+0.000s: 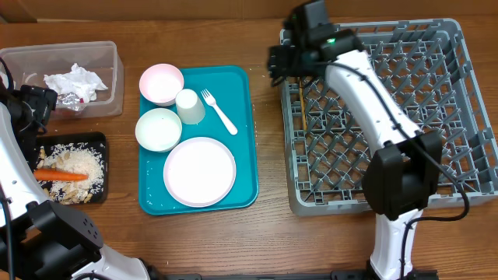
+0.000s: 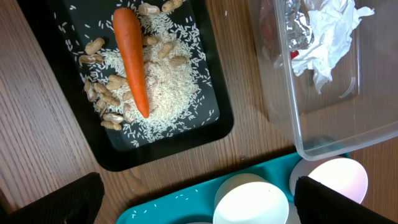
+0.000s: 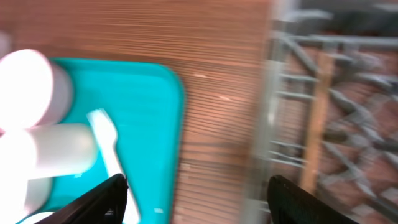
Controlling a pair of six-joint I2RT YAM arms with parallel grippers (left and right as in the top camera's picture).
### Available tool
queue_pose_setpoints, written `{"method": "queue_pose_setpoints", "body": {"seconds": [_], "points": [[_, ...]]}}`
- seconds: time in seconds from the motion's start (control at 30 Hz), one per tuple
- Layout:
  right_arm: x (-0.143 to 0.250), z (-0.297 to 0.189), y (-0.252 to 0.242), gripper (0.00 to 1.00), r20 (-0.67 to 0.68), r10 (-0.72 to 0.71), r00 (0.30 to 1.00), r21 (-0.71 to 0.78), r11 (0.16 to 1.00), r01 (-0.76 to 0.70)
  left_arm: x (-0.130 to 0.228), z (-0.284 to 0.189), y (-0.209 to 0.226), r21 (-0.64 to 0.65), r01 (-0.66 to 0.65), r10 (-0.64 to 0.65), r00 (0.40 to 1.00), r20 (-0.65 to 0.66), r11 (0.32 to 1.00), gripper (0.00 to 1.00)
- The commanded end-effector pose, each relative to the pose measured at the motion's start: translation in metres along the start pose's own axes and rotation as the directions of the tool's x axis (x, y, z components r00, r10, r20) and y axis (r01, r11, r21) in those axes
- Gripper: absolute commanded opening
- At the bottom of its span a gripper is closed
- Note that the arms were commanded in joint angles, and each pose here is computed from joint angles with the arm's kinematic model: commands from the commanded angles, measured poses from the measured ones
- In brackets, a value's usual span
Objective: Sort waste into correct bins and load items into the dishwasher rack
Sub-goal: 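Return the right gripper to the tray and grasp the white plastic fork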
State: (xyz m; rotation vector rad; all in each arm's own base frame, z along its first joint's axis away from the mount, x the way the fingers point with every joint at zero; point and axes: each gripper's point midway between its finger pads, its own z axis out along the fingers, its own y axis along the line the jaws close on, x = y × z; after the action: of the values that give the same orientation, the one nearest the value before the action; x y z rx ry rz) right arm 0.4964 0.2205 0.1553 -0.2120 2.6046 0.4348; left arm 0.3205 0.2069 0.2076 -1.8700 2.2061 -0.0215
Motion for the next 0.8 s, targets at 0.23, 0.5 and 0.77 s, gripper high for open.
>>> {"method": "queue_pose_setpoints", "body": {"seconds": [0.23,0.5,0.77], "points": [[0.043,0.050,0.090,0.79,-0.041,-0.234,0.971,0.016,0.972,0.235,-0.001,0.000,0.001,-0.010,0.011,-0.011,1.000,0.009,1.000,1.00],[0.094,0.095,0.109,0.78,-0.162,-0.400,0.902,-0.020,0.915,0.402,-0.001,0.000,0.002,-0.010,0.012,-0.012,1.000,0.009,1.000,1.00],[0.114,0.121,0.109,0.78,-0.202,-0.455,0.867,-0.044,0.889,0.456,-0.001,0.000,0.001,-0.010,0.011,-0.011,1.000,0.009,1.000,1.00]]}}
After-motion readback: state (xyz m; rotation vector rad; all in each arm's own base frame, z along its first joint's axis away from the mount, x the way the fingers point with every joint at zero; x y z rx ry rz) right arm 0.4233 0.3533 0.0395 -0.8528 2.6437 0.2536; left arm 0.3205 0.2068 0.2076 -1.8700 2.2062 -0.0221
